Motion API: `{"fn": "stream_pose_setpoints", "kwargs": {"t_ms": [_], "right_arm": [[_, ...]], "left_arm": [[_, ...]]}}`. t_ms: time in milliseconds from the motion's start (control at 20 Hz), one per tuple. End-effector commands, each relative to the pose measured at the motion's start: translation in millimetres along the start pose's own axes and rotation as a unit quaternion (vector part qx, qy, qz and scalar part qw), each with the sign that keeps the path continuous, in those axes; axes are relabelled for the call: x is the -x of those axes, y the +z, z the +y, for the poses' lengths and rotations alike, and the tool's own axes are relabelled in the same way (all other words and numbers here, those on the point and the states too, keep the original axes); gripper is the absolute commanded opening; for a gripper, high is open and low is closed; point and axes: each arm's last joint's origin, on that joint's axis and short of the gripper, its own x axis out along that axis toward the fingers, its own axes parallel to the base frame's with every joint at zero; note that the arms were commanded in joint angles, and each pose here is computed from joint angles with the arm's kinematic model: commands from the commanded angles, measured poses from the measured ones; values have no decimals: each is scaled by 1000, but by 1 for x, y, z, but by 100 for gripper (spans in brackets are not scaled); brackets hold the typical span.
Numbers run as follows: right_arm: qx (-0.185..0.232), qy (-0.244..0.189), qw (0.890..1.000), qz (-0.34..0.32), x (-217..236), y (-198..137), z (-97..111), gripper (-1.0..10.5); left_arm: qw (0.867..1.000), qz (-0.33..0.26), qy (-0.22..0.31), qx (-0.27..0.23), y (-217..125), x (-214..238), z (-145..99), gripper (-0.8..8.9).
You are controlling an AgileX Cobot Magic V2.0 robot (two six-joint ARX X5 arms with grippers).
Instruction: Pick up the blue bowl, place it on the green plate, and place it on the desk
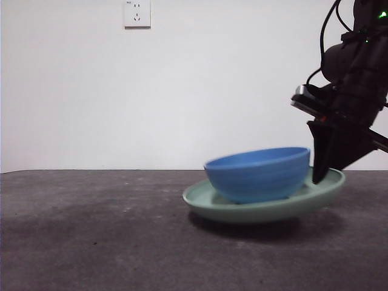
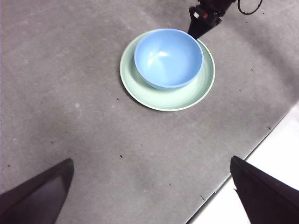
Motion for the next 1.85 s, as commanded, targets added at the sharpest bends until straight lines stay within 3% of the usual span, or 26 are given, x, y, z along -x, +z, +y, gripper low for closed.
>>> {"fn": "stream_pose_setpoints", "kwargs": {"t_ms": [50,550,700,1400,1650,1850], "right_arm": [[3,18,1000,-2,-5,7,13,13],[64,58,996,-15,-36,4,87,12],[82,59,995,-8,-42,-1,100,12],[53,44,997,35,-79,0,88,19],[71,24,997,25,-79,1,87,237],[72,18,997,20,-72,2,85,335]], "left_arm": [[1000,-7,-1,-2,3,1,-1,656],[1000,-6,-1,-2,3,1,-1,656],[1000,-5,-1,-2,3,1,-1,656],[1000,-2,-1,-2,2,1,-1,656],[1000,1,-1,-1,2,1,-1,656],[1000,8,0,-1,0,1,-1,656]]}}
